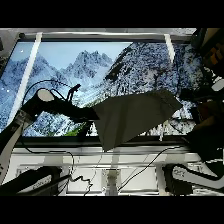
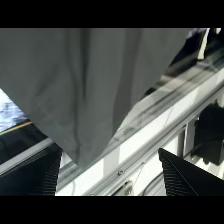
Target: Fold the clothes and pants, and hang the long-sleeved shirts on hangers.
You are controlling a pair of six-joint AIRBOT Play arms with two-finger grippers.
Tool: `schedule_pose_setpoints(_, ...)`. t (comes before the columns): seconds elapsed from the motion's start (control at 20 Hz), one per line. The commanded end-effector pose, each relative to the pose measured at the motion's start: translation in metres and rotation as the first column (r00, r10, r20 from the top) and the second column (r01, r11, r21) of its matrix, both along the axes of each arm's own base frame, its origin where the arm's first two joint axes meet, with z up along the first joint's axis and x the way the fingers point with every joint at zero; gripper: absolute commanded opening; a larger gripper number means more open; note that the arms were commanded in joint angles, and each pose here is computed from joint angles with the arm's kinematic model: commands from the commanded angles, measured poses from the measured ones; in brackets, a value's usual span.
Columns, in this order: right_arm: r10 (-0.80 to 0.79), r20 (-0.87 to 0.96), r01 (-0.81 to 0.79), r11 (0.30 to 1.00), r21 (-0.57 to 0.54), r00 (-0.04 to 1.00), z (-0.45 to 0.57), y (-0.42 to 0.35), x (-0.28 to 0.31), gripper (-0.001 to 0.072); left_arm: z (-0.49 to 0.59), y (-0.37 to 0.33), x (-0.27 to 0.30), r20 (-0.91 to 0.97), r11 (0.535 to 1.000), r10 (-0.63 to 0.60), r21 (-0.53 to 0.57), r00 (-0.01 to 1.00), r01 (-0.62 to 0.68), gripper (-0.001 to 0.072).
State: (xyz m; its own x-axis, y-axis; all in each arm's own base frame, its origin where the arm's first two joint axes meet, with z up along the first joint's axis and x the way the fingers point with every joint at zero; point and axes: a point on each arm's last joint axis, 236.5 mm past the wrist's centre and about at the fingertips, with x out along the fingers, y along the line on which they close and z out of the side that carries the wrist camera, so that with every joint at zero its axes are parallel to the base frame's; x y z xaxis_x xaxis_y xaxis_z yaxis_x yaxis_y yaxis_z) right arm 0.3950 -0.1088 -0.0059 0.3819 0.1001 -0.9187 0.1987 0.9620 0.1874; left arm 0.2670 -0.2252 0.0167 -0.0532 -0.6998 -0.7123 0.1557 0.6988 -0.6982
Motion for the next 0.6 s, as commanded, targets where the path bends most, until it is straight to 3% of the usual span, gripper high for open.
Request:
schedule_pose_setpoints(0.0, 0.070, -0.010, -0.066, 0.977, 0.201, 0.998, -0.003, 0.009, 0.008, 0.0531, 0.003, 0.005, 0.005, 0.008, 1.000, 0.019, -0.004, 1.000, -0.019, 0.0694)
schedule_pose_setpoints(0.05, 0.077, -0.022, -0.071, 0.977, 0.203, 0.997, -0.008, 0.004, 0.016, 0.0612, 0.004, 0.004, 0.005, 0.007, 1.000, 0.021, -0.009, 1.000, -0.021, 0.0694)
schedule_pose_setpoints(0.15, 0.069, -0.031, -0.060, 0.974, 0.216, 0.997, -0.017, -0.004, 0.035, 0.0621, 0.004, 0.004, 0.004, 0.006, 1.000, 0.021, -0.010, 1.000, -0.021, 0.0694)
schedule_pose_setpoints(0.35, 0.177, -0.136, -0.120, 0.931, 0.346, 0.975, -0.041, 0.015, 0.043, 0.0645, 0.003, 0.004, 0.010, 0.001, 0.998, 0.058, -0.007, 0.998, -0.058, 0.0694)
schedule_pose_setpoints(0.4, 0.187, -0.144, -0.127, 0.927, 0.352, 0.972, -0.047, 0.018, 0.047, 0.0683, 0.003, 0.004, 0.011, 0.005, 0.998, 0.062, -0.007, 0.998, -0.062, 0.0694)
schedule_pose_setpoints(0.55, 0.227, -0.190, -0.164, 0.940, 0.298, 0.955, -0.069, 0.021, 0.050, 0.0684, 0.003, 0.004, 0.011, 0.006, 0.998, 0.063, -0.006, 0.998, -0.063, 0.0694)
